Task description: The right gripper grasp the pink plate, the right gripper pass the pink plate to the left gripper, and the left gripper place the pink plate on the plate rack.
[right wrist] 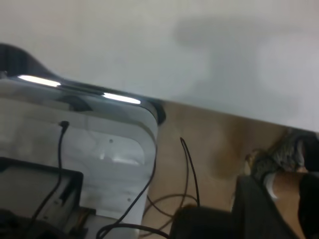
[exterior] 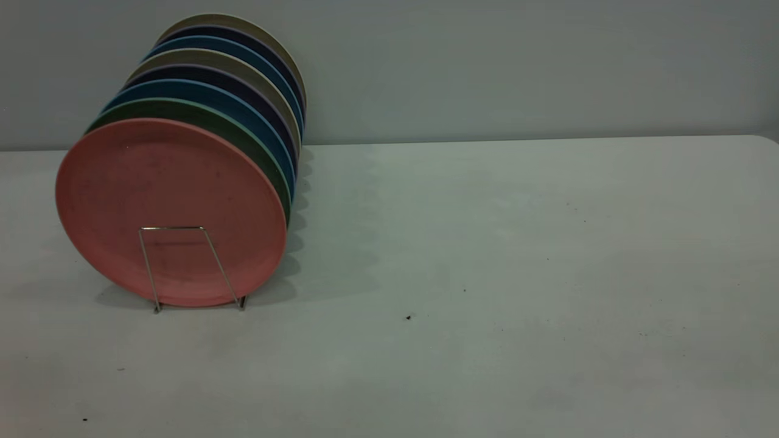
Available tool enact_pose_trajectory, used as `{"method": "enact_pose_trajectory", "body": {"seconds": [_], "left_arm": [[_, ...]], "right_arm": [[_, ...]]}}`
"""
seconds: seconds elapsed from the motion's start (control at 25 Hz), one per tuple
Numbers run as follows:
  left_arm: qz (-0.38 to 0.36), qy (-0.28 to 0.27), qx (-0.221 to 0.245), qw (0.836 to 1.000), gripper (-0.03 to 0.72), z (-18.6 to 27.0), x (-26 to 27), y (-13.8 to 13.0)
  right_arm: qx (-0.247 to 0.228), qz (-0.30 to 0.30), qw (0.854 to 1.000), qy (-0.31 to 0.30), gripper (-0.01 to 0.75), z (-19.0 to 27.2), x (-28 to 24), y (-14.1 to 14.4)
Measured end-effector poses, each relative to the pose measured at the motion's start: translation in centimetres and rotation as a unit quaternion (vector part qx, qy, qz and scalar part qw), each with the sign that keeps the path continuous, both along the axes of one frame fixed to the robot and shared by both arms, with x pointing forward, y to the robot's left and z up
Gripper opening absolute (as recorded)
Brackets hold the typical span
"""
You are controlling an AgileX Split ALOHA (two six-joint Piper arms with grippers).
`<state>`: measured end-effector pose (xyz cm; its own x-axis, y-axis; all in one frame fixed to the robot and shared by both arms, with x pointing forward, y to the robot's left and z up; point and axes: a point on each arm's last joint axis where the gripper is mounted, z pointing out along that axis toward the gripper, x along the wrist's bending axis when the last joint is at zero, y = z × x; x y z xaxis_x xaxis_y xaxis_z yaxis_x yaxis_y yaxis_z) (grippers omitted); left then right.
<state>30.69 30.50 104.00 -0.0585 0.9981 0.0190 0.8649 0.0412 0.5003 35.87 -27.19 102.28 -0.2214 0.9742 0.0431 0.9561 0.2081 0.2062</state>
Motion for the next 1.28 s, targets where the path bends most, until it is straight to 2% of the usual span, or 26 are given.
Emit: {"method": "enact_pose_trajectory", "body": {"seconds": [0.28,0.48,0.64,0.84,1.28], "left_arm": [[0.008,-0.061,-0.005,0.998,0.377,0.3,-4.7,0.1],[0.005,-0.117,-0.005,0.993,0.377,0.3,-6.9,0.2],[-0.019,-0.152,0.023,0.988,0.377,0.3,-8.0,0.4],[-0.027,-0.15,0.031,0.988,0.377,-0.2,-7.9,0.4],[-0.035,-0.15,0.013,0.988,0.377,-0.7,-7.6,0.0]], "right_arm": [[0.016,0.029,0.992,-0.121,0.237,2.0,-5.4,-0.9],[0.021,0.052,0.973,-0.223,0.237,1.5,-8.2,-1.4],[0.026,0.053,0.959,-0.278,0.237,1.5,-9.4,-1.7],[0.027,0.053,0.956,-0.286,0.237,1.5,-9.6,-1.7],[0.028,0.053,0.957,-0.285,0.237,1.4,-9.6,-1.7]]}}
